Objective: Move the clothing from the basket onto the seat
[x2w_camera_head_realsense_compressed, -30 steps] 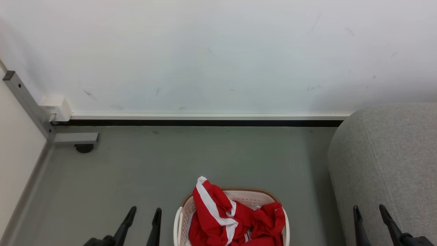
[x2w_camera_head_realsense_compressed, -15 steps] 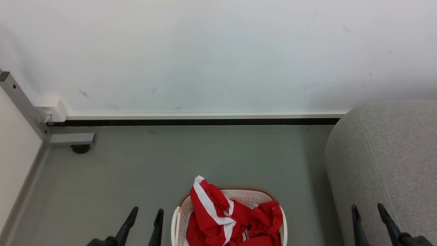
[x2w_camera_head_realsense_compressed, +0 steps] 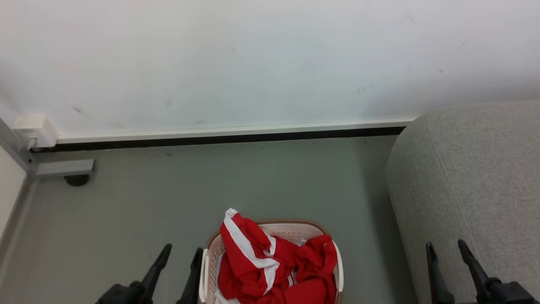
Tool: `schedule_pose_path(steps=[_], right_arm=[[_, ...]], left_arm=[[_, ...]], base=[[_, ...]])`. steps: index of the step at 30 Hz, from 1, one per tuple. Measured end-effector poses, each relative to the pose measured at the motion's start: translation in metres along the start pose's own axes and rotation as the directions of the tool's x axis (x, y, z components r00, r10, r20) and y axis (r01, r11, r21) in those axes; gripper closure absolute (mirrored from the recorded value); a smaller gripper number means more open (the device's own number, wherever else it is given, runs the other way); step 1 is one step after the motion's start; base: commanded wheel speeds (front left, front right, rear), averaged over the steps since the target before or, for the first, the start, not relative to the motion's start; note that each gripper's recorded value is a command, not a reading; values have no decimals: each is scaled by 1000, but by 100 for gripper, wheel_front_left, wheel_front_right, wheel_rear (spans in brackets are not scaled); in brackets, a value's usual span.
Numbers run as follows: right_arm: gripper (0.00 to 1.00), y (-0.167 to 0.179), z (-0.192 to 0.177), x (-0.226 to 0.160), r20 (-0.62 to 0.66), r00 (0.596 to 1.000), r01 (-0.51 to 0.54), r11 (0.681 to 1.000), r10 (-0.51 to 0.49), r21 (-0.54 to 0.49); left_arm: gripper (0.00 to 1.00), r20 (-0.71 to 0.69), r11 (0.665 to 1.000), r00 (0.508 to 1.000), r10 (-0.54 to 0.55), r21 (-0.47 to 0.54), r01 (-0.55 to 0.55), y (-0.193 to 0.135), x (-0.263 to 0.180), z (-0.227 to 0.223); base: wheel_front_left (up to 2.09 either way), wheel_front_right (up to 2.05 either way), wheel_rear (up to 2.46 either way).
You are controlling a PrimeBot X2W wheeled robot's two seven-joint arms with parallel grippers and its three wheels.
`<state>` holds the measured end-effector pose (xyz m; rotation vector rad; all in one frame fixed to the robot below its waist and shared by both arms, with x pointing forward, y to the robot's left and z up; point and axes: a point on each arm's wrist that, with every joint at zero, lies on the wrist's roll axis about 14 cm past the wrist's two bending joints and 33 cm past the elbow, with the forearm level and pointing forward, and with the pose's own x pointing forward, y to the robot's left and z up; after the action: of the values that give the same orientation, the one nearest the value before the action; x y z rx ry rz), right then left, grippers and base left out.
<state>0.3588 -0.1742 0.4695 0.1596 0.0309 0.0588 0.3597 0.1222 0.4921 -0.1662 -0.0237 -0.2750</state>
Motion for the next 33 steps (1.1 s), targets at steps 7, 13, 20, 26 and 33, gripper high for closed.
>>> schedule_pose_path(steps=[7,13,20,26,33], right_arm=[[0,0,8,21,27,1000,-3,1000,3,11],[0,0,9,52,44,999,-13,999,12,32],[0,-13,-8,82,24,1000,12,999,-13,46],[0,-24,-26,103,5,999,31,998,-32,57],[0,-34,-52,118,-32,998,53,995,-50,84]], left_arm=[[0,5,995,995,-100,24,100,-11,40,2],[0,-54,963,966,-253,85,257,-27,87,-20],[0,-239,878,872,-428,118,463,-49,128,-94],[0,-427,808,769,-476,134,574,-53,151,-167],[0,-643,707,622,-447,172,686,-42,152,-251]], base=[[0,0,0],[0,0,0],[0,0,0],[0,0,0],[0,0,0]])
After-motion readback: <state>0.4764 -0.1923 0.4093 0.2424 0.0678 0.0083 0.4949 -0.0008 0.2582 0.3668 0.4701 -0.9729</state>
